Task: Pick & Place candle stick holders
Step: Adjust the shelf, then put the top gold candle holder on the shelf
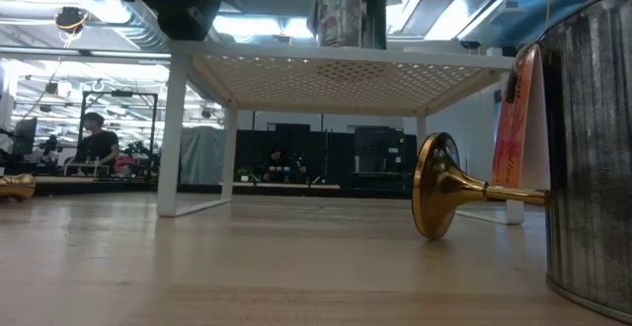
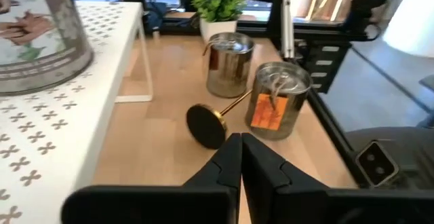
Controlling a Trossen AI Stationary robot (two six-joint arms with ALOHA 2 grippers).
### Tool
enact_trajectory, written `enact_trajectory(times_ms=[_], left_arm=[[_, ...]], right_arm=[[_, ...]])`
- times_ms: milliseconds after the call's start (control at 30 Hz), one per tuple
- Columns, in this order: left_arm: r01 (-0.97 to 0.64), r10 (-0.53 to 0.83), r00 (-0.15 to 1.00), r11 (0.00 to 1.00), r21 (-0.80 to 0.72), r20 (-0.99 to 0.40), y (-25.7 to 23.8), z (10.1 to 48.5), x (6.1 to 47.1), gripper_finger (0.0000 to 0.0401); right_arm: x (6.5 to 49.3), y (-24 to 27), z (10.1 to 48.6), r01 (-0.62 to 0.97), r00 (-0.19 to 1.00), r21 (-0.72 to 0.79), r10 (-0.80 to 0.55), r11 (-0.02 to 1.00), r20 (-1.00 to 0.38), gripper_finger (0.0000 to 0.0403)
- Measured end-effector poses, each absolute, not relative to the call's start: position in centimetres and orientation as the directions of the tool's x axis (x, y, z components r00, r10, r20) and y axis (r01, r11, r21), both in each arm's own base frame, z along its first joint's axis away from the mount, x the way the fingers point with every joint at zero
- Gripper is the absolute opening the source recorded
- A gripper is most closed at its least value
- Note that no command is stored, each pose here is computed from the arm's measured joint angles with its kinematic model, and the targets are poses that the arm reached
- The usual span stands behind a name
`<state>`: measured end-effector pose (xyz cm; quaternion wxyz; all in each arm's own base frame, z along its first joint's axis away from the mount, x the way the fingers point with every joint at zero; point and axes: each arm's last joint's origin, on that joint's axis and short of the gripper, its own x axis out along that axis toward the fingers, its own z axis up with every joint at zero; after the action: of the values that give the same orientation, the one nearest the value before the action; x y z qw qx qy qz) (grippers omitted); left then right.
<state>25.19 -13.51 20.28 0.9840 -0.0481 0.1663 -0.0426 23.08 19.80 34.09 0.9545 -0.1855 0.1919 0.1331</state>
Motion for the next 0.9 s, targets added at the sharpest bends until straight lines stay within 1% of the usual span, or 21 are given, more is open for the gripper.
enact_trajectory(times_ms=[167, 500, 600, 800, 900], left_arm=[[0.022, -0.05, 0.94, 0.996, -0.086, -0.337, -13.2, 20.1, 25.2, 0.0003], [0.013, -0.029, 0.942, 0.999, -0.051, -0.335, -12.9, 20.0, 25.3, 0.0002], [0.056, -0.066, 0.954, 0.998, -0.042, -0.291, -13.4, 20.4, 25.3, 0.0002], [0.242, -0.243, 0.962, 0.97, -0.025, -0.125, -14.8, 22.4, 24.9, 0.0005], [0.261, -0.261, 0.963, 0.965, -0.01, -0.073, -15.0, 23.3, 24.5, 0.0006]], right_arm=[[23.1, 19.8, 34.1, -0.325, 0.891, -0.303, 0.183, 0.896, -0.416, 0.0217], [23.1, 19.8, 34.1, -0.325, 0.891, -0.303, 0.183, 0.896, -0.415, 0.0217], [23.1, 19.8, 34.1, -0.326, 0.891, -0.303, 0.183, 0.895, -0.415, 0.0217], [23.1, 19.8, 34.1, -0.327, 0.891, -0.305, 0.184, 0.895, -0.416, 0.0217], [23.1, 19.8, 34.1, -0.327, 0.891, -0.306, 0.184, 0.894, -0.415, 0.0217]])
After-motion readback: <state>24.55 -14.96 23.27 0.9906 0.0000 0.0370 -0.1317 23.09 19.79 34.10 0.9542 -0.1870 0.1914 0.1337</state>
